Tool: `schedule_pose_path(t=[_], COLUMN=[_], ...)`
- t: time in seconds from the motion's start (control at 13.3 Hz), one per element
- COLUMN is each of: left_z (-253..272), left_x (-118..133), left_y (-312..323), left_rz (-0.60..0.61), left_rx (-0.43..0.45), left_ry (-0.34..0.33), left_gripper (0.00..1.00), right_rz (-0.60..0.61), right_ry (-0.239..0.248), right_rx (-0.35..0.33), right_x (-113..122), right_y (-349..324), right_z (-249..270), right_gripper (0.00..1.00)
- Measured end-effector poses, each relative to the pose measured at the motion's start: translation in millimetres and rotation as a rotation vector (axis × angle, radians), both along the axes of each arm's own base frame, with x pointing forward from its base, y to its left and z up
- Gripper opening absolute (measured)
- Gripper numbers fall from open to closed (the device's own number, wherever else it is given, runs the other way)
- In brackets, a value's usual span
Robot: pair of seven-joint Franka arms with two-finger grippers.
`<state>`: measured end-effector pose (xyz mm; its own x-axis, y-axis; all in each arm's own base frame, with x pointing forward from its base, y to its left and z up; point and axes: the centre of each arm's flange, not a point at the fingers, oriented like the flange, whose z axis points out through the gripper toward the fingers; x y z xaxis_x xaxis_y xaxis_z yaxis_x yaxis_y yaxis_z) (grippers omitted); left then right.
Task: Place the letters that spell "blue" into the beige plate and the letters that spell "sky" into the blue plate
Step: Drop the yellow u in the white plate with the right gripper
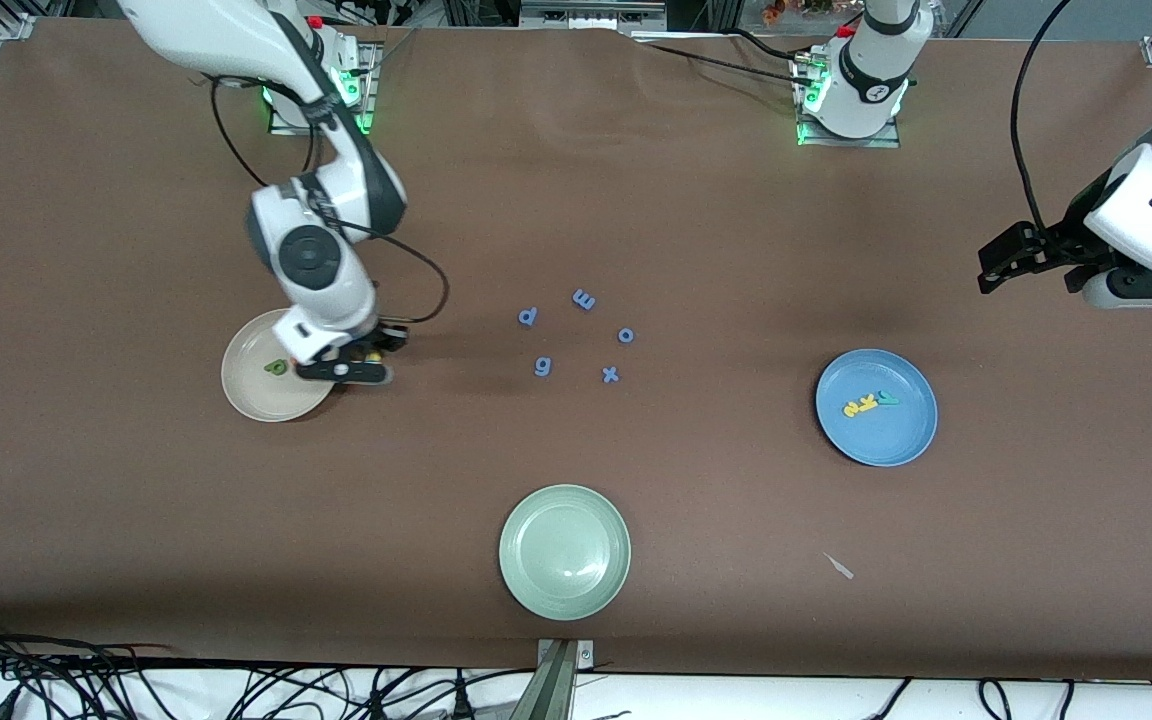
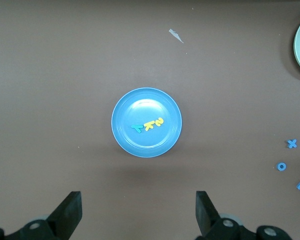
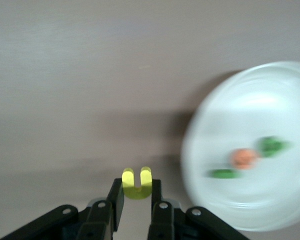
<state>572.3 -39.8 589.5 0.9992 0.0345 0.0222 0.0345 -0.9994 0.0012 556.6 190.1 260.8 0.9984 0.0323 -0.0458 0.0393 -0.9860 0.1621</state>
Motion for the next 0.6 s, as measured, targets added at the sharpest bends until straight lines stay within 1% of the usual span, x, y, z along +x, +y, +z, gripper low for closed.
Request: schedule_pose_path(t=[0.08,0.15,0.3,0.45,0.6], left_z=[1,1,2,1,0], left_x=[-1,-2,-3,-6,-7], left_y=[0,-2,-4,-4,-3], left_rz=[-0.001,-0.003,-0.008,-0.007,-0.007], left_rx=[0.0,0.0,0.001,0.002,0.003], left_ry=[-0.001,-0.002,0.002,0.021,0.028], left_gripper=[1.0,1.0,1.0,1.0,1.0], right_rz=[0.031,0.055,0.073,0.059,0.026], right_ry=[0.02,0.039,0.066,0.084,0.131], right_rx=[-0.014,-0.02,-0.019,-0.013,0.0], right_x=[3,1,-16,-25,-24], right_y=[-25,-51,-92,-116,-128], right_z=[13,21,28,50,96], right_gripper=[0.26,0.26,0.26,0.41,0.63])
